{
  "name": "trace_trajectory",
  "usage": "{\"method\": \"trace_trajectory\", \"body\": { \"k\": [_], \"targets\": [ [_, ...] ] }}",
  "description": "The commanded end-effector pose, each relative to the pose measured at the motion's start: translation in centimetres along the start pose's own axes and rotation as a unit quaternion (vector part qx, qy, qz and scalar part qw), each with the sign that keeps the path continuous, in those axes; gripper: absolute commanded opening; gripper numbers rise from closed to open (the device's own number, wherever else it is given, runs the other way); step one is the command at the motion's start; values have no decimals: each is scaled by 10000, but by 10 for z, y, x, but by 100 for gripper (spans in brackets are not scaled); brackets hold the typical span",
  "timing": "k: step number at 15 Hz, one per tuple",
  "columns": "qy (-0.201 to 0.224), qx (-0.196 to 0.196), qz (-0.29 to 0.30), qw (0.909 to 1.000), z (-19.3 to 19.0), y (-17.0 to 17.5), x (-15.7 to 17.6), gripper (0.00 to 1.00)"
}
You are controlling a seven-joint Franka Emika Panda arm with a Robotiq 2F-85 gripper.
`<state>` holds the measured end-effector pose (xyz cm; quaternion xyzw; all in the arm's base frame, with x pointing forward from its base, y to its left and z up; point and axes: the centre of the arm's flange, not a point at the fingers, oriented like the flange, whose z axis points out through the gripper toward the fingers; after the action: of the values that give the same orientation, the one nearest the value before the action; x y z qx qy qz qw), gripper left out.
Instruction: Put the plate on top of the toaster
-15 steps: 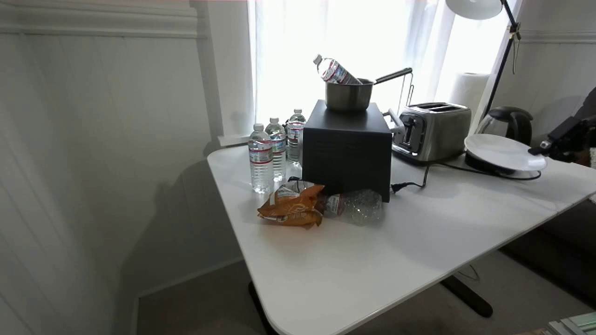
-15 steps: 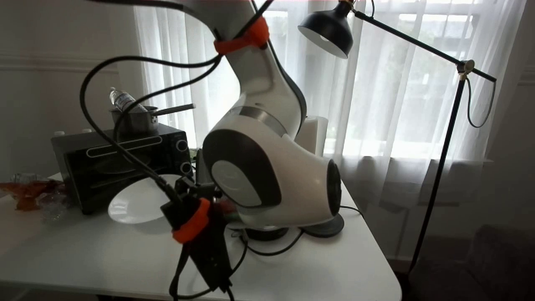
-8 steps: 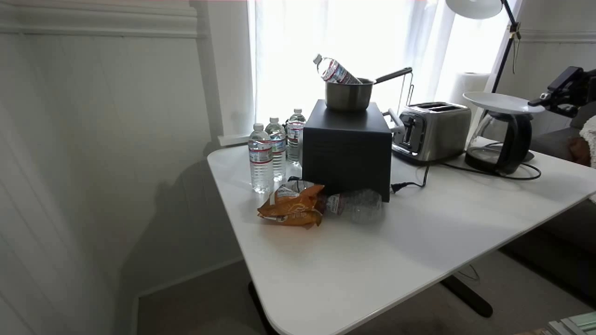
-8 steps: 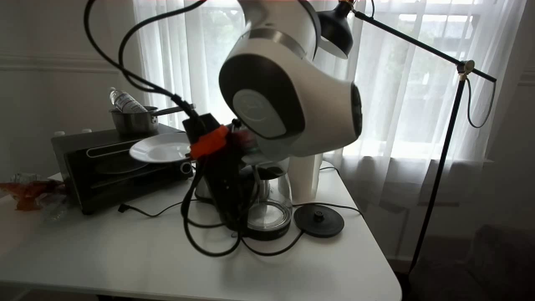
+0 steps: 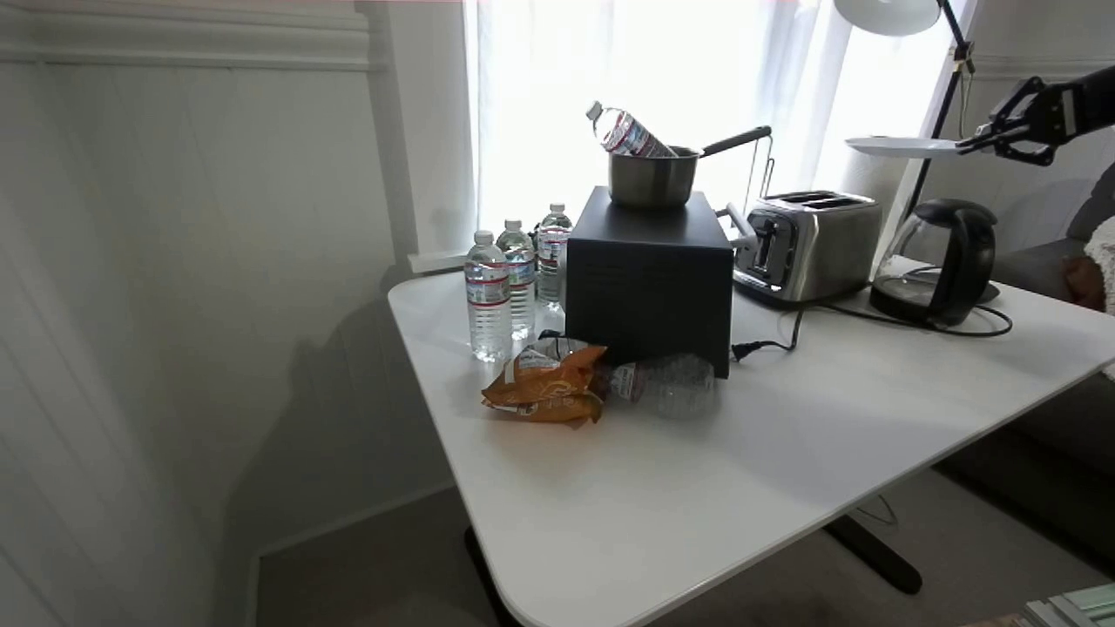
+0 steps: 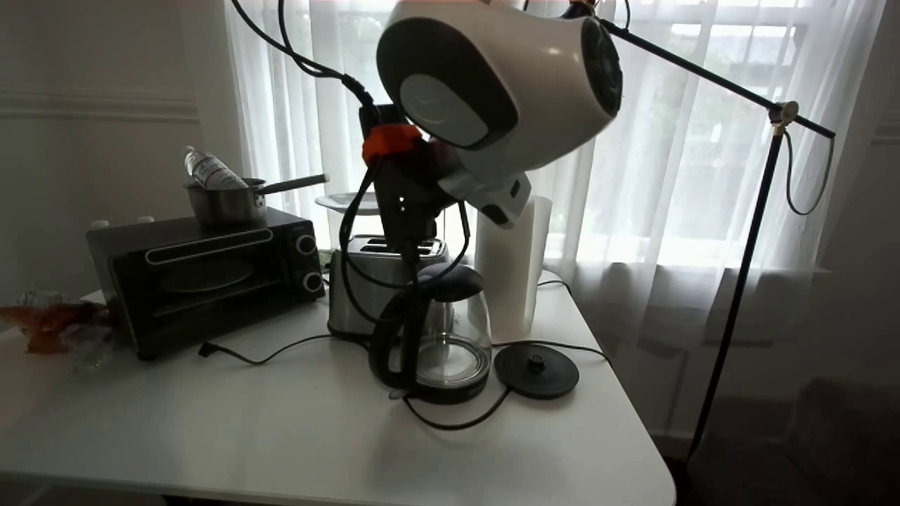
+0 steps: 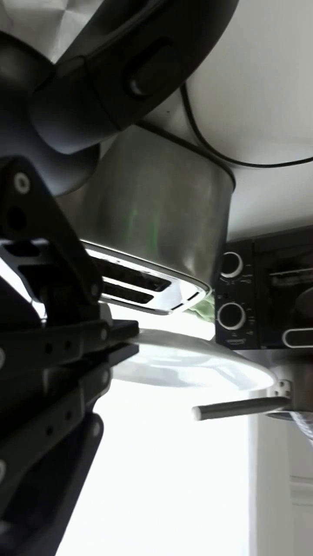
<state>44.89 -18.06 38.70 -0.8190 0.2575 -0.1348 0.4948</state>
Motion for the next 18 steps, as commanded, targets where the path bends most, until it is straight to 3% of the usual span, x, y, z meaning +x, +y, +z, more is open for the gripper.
{"method": "trace_trajectory", "body": {
  "k": [1,8,10,11,18],
  "targets": [
    [562,2,334,9979,20,-28,9,1],
    [978,-128,459,9941,61,-30,9,1],
    [1100,-191,243,9935,63,-26,6,1],
    [885,-257,313,9953,61,-27,10,4],
    [986,-342,313,9940,69,-23,15,1]
  ]
}}
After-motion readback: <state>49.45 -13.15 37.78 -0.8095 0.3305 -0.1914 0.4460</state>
